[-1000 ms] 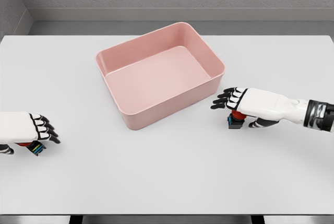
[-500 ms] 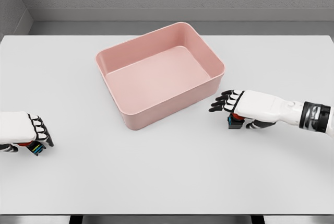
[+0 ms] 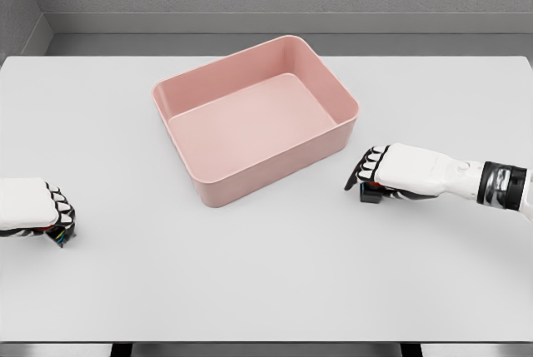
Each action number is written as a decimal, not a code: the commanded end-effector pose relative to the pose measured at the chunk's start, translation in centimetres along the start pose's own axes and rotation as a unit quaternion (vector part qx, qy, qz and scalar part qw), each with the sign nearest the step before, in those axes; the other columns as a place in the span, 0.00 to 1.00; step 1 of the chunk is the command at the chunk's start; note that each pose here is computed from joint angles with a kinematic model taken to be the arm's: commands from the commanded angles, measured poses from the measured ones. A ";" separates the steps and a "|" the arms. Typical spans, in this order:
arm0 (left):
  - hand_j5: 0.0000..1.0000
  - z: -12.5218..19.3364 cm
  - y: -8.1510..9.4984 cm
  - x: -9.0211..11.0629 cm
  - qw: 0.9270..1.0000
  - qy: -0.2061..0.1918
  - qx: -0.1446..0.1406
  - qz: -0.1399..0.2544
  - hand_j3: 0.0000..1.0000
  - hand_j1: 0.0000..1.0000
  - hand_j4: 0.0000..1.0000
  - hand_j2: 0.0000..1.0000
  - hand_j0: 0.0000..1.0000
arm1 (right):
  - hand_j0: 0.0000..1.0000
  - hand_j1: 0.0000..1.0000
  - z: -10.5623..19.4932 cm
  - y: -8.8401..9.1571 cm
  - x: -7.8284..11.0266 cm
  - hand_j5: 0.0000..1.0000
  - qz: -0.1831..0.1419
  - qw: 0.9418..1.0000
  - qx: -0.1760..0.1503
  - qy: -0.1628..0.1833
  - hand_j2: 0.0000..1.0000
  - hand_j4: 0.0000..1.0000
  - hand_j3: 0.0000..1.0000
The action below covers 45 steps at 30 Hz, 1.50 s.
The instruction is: Put the industrial switch in the basket with both arms
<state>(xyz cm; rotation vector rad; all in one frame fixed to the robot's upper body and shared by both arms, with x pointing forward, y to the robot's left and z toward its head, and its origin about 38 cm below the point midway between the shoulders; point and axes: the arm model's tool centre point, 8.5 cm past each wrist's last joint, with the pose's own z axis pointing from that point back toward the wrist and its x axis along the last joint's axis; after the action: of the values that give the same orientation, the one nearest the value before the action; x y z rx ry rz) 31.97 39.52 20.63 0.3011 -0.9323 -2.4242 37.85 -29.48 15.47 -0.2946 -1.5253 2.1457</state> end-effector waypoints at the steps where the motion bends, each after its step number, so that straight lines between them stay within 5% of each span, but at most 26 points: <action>1: 0.41 0.0 0.1 0.0 1.000 -0.001 0.002 0.001 0.41 0.41 0.41 0.41 0.41 | 0.62 0.62 0.0 0.0 0.0 0.62 0.001 1.000 0.000 0.001 0.62 0.62 0.62; 12: 0.42 1.0 2.7 -0.9 0.999 0.017 0.030 -0.021 0.42 0.42 0.42 0.42 0.42 | 0.54 0.54 0.1 -0.4 -0.2 0.54 0.005 1.000 -0.003 0.003 0.54 0.54 0.54; 32: 0.42 1.2 11.7 -1.7 0.988 0.015 0.127 -0.083 0.42 0.42 0.42 0.42 0.42 | 0.49 0.49 1.2 -4.2 -1.5 0.49 0.030 0.998 -0.050 0.025 0.49 0.49 0.49; 45: 0.42 1.8 17.6 -1.4 0.975 0.009 0.182 -0.129 0.42 0.42 0.42 0.42 0.42 | 0.47 0.47 2.4 -6.9 -2.1 0.47 0.044 0.995 -0.084 0.038 0.47 0.47 0.47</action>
<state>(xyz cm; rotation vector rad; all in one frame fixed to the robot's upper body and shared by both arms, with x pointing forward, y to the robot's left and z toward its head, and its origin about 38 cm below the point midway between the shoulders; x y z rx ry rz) 39.12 30.96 33.75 0.6177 -1.3838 -2.4589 40.37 -30.65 21.87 -0.4960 -1.6623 2.0673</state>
